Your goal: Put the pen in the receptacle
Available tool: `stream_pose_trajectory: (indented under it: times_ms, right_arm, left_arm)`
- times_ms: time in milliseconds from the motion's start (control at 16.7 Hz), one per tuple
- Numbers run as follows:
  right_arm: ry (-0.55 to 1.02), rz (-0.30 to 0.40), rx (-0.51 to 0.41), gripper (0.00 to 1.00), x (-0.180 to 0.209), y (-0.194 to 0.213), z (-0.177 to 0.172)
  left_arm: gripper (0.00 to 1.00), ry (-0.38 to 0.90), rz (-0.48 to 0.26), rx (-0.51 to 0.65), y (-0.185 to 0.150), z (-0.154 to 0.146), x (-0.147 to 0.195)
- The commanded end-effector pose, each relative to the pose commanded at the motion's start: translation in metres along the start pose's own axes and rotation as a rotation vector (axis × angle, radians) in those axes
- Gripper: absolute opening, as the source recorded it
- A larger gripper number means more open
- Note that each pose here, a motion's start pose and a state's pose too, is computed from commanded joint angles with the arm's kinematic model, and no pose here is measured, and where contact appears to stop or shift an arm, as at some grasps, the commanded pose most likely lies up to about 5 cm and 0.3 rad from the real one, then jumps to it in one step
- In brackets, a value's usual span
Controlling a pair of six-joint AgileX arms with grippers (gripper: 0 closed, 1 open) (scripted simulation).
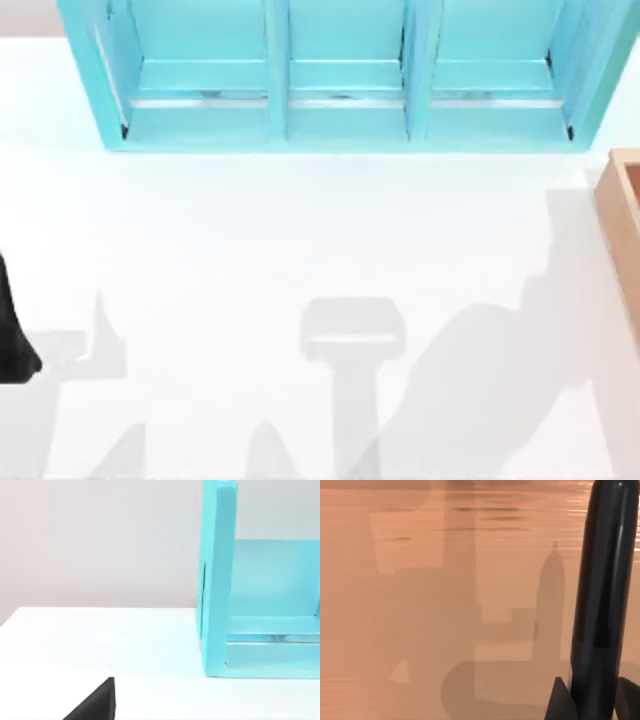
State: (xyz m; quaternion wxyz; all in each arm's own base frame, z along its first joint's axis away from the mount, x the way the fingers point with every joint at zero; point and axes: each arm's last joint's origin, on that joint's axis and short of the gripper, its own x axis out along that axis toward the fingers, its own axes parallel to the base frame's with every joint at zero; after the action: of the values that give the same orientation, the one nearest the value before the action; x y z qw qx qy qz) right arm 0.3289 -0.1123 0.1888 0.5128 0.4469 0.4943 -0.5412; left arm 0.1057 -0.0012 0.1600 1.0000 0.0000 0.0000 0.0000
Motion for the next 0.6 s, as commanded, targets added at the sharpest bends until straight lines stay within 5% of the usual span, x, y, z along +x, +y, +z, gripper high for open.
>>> stream_pose_trajectory:
  times_ms: [240, 600]
  right_arm:
    - [0.000, 0.001, -0.001, 0.00, 0.0007, 0.0000, -0.0008]
    - [0.000, 0.001, -0.001, 0.45, 0.0007, 0.0000, -0.0008]
  left_arm:
    - [1.00, 0.000, 0.000, 0.000, 0.0000, 0.0000, 0.0000]
    - [1.00, 0.000, 0.000, 0.000, 0.0000, 0.0000, 0.0000]
